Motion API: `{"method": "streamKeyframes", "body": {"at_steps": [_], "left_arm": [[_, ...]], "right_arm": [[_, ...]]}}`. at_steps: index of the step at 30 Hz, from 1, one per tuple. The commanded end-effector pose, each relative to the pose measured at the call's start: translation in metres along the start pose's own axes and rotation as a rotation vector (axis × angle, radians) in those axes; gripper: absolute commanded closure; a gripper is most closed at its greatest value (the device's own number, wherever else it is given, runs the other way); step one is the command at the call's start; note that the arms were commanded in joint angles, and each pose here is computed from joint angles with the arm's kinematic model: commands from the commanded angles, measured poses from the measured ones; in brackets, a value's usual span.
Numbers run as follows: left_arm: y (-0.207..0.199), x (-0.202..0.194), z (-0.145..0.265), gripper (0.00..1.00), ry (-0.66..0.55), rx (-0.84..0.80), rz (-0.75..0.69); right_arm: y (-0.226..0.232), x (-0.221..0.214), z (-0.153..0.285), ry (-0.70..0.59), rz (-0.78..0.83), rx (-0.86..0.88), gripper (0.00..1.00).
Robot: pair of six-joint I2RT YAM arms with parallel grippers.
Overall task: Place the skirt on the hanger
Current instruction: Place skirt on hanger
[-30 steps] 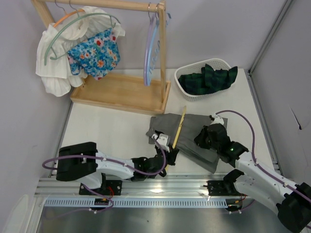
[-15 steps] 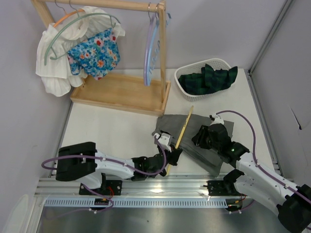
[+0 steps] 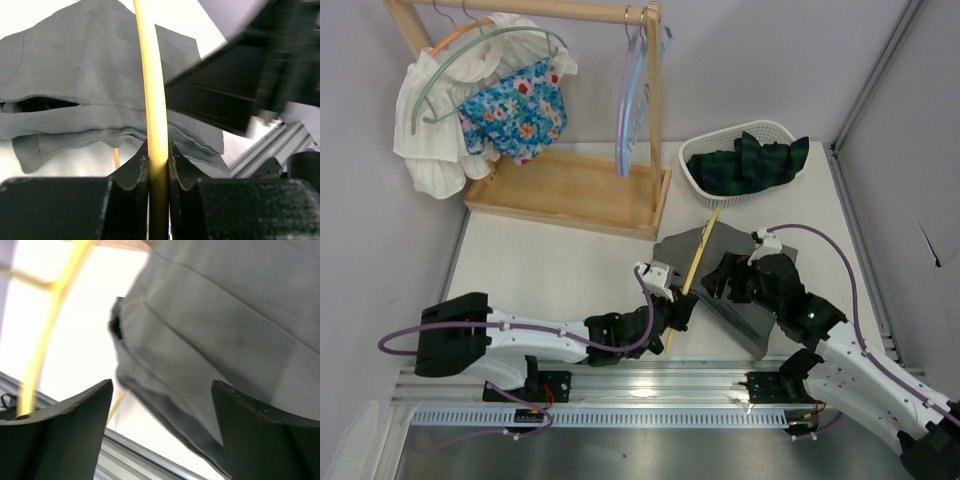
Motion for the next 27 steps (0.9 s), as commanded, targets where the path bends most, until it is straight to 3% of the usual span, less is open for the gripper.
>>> {"method": "streamKeyframes", "body": {"at_steps": [1,5,12,21,27], "left_arm": [[-0.013,0.045,-0.002,1.00,-0.094,0.010,0.087],[-0.003,0.062,0.002,1.00,-0.119,0.040,0.112],[-0.004,0.093,0.013,1.00,-0.156,0.039,0.114],[-0.001,0.102,0.015,1.00,-0.157,0.042,0.115],[0.005,0.095,0.015,1.00,-0.142,0.049,0.120]], "right_arm": [[0.013,0.021,0.017,-0.097,0.113,0.065,0.11],[0.006,0.019,0.022,-0.107,0.184,0.047,0.09],[0.042,0.006,0.026,-0.087,0.288,0.260,0.10],[0.058,-0.014,0.009,-0.086,0.442,0.238,0.07],[0.046,-0.004,0.005,-0.159,0.604,-0.011,0.05]]}}
Point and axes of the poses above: each gripper's point midway between its finger pads, its own z axis back along the fingers, its own y axis along the line the jaws close on, x = y × z, the point moved 1 cm from there along z, back along the fingers, and after that the axes turned 6 degrees about z, right-handed, at the moved point
